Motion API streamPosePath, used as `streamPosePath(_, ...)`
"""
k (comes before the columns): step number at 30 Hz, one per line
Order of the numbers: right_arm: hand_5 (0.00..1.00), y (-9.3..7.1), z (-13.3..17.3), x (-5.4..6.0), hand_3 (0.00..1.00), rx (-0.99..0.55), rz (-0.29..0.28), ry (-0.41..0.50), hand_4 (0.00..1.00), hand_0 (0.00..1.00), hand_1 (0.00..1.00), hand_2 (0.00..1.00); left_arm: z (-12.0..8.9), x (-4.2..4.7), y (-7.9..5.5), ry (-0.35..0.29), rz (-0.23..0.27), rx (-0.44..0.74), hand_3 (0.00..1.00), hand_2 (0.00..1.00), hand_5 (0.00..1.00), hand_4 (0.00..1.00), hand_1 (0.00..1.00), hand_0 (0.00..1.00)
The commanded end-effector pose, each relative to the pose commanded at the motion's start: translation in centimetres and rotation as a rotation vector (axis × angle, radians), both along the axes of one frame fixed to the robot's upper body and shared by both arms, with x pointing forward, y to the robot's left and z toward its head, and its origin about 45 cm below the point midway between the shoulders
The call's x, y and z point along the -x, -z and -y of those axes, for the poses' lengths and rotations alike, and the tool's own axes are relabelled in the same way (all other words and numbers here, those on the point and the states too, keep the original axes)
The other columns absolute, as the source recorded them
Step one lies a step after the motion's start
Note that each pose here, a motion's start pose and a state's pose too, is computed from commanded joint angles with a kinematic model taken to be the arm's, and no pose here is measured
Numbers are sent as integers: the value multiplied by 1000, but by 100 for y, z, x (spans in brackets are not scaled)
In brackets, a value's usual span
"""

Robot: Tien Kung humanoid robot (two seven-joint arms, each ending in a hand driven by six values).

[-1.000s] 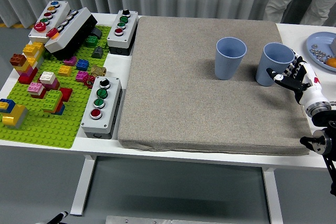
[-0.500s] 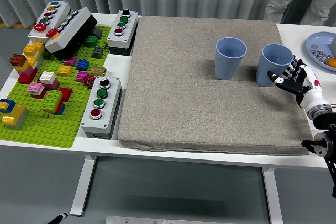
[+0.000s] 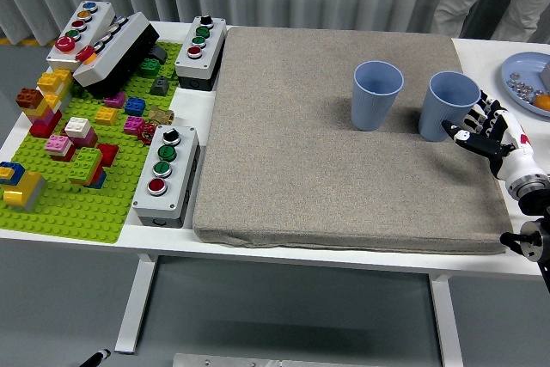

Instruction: Pick cup pour cup place

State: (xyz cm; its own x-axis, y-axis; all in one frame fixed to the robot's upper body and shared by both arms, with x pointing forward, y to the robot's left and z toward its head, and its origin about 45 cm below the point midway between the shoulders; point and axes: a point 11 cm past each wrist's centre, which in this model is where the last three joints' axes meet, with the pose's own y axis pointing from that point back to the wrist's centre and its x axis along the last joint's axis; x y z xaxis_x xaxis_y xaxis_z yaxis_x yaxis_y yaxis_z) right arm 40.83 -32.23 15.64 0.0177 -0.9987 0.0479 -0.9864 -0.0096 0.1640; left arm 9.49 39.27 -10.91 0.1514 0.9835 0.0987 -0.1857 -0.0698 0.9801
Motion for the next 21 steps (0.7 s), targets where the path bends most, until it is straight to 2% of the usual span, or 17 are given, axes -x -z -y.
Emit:
streamPosePath(14,157,-85,101,126,916,20,18,-12,804,951,910,985,-5,-2,-2,-2,1,-1,812,871,997,630,816,833)
streamPosePath(18,159,-123,148,113,915,13,27,1,804,951,908,984,-5,2,-1,-1,0,-1,812,871,998,632,816,832)
streamPosePath(21,159,-233,211,74,915,18,46,13,804,951,908,984,-10,-1,-3,-4,2,-2,812,871,998,632,816,832)
